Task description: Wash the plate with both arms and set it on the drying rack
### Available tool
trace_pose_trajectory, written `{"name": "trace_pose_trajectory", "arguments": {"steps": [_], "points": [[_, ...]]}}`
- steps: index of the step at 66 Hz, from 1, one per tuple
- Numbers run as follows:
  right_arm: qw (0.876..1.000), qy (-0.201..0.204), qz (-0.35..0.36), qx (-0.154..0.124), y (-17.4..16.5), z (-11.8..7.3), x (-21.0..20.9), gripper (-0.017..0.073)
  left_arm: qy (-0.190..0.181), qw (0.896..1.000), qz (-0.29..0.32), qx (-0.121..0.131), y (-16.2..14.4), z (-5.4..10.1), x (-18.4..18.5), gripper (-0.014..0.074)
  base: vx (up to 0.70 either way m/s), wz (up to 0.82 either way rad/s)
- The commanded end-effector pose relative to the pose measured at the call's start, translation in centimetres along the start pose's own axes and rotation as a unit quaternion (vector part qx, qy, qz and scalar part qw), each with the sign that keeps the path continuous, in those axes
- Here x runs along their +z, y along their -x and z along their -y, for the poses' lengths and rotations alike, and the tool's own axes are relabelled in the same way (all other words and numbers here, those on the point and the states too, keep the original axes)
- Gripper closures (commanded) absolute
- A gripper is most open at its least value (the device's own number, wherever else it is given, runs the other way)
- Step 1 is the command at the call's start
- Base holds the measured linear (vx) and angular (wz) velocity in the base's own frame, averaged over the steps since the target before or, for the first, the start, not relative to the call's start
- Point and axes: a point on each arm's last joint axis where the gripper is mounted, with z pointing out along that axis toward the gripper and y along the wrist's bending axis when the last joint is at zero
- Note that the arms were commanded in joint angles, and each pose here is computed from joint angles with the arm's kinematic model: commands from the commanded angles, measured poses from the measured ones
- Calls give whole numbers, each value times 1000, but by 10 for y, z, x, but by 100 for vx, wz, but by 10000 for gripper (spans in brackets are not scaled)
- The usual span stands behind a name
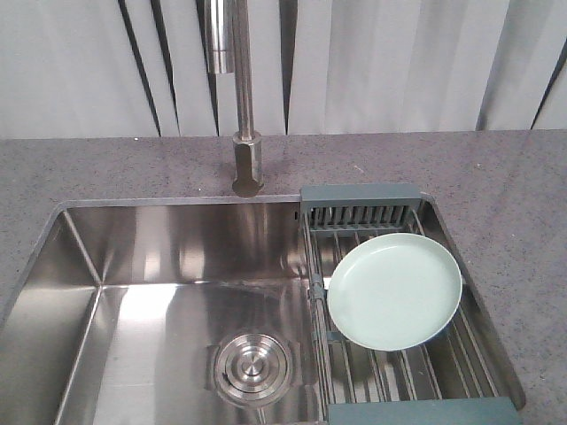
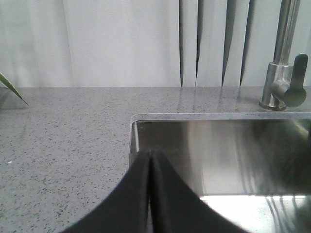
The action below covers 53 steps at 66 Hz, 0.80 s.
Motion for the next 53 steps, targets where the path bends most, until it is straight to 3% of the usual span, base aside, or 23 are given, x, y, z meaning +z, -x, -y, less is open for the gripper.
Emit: {"name": "trace_pose_trajectory", "arguments": {"steps": [1, 53], "points": [[998, -2, 63, -4, 10, 0, -1, 568, -1, 998, 57, -6, 15, 0, -3, 600, 0, 0], [998, -2, 61, -4, 10, 0, -1, 567, -1, 998, 57, -6, 15, 0, -3, 600, 0, 0]]}}
